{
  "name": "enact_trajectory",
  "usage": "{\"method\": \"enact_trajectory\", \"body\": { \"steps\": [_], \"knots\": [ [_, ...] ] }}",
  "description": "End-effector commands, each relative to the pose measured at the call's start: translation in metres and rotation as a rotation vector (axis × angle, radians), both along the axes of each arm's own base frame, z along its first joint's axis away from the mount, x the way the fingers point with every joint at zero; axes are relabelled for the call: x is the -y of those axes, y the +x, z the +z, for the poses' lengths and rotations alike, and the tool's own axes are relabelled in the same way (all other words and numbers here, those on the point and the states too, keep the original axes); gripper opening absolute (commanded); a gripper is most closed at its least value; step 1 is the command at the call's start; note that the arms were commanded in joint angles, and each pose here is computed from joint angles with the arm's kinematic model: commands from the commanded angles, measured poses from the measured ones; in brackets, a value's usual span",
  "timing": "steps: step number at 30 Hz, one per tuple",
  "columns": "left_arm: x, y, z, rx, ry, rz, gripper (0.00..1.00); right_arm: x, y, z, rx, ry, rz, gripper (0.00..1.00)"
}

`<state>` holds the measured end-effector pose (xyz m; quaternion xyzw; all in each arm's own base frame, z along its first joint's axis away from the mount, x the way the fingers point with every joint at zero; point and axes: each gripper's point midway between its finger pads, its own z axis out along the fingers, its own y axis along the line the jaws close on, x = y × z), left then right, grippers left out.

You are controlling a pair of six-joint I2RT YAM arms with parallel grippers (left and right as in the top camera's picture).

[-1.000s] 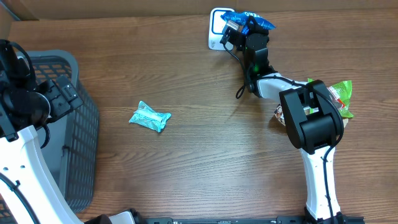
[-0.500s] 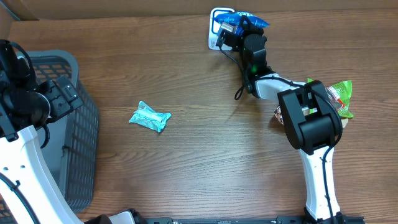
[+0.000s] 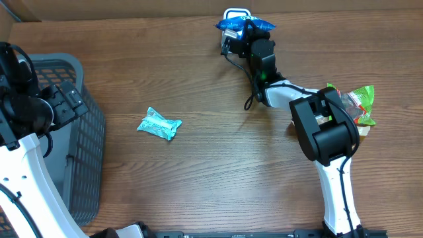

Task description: Scan the item barcode

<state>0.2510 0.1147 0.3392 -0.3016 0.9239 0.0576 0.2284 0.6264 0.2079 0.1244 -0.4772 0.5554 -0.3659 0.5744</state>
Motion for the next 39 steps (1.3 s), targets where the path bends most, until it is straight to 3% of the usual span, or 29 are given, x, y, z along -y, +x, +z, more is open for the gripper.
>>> {"method": "enact_trajectory", "body": {
  "steps": [1,9,14,19,20,22,23,25,29,32,34,35,36,37,38,39],
  "knots": [
    [0.0,-0.001,0.003,0.011,0.003,-0.008,1.0,-0.006,0.002,0.031,0.069,0.008,-0.014,0.04],
    [0.0,-0.001,0.003,0.011,0.003,-0.008,0.99,-0.002,-0.013,0.1,0.104,0.154,-0.101,0.04],
    [0.0,-0.001,0.003,0.011,0.003,-0.008,1.0,0.0,-0.052,0.117,-0.145,0.187,-0.152,0.04],
    [0.0,-0.001,0.003,0.011,0.003,-0.008,1.0,-0.024,-0.125,0.114,-0.533,0.635,-0.137,0.14],
    [0.0,-0.001,0.003,0.011,0.003,-0.008,1.0,-0.034,-0.148,0.105,-0.688,0.749,-0.123,0.15],
    [0.0,-0.001,0.003,0.011,0.003,-0.008,1.0,-0.047,-0.186,0.086,-0.925,0.824,-0.107,0.11],
    [0.0,-0.001,0.003,0.01,0.003,-0.008,1.0,-0.049,-0.205,0.073,-1.038,0.827,-0.12,0.04],
    [0.0,-0.001,0.003,0.01,0.003,-0.008,1.0,-0.045,-0.235,0.053,-1.191,0.787,-0.157,0.04],
    [0.0,-0.001,0.003,0.011,0.003,-0.008,1.0,-0.004,-0.259,0.028,-1.3,0.766,-0.394,0.04],
    [0.0,-0.001,0.003,0.011,0.003,-0.008,1.0,0.041,-0.259,0.02,-1.3,0.844,-0.618,0.04],
    [0.0,-0.001,0.003,0.011,0.003,-0.008,1.0,0.044,-0.257,0.022,-1.351,0.938,-0.616,0.04],
    [0.0,-0.001,0.003,0.011,0.003,-0.008,0.99,0.038,-0.255,0.025,-1.381,0.982,-0.574,0.13],
    [0.0,-0.001,0.003,0.011,0.003,-0.008,1.0,0.027,-0.252,0.032,-1.421,1.04,-0.498,0.37],
    [0.0,-0.001,0.003,0.01,0.003,-0.008,1.0,0.018,-0.249,0.038,-1.439,1.075,-0.438,0.5],
    [0.0,-0.001,0.003,0.011,0.003,-0.008,1.0,0.005,-0.24,0.048,-1.427,1.111,-0.348,0.82],
    [0.0,-0.001,0.003,0.011,0.003,-0.008,1.0,-0.004,-0.232,0.054,-1.402,1.127,-0.295,0.96]
  ]
}}
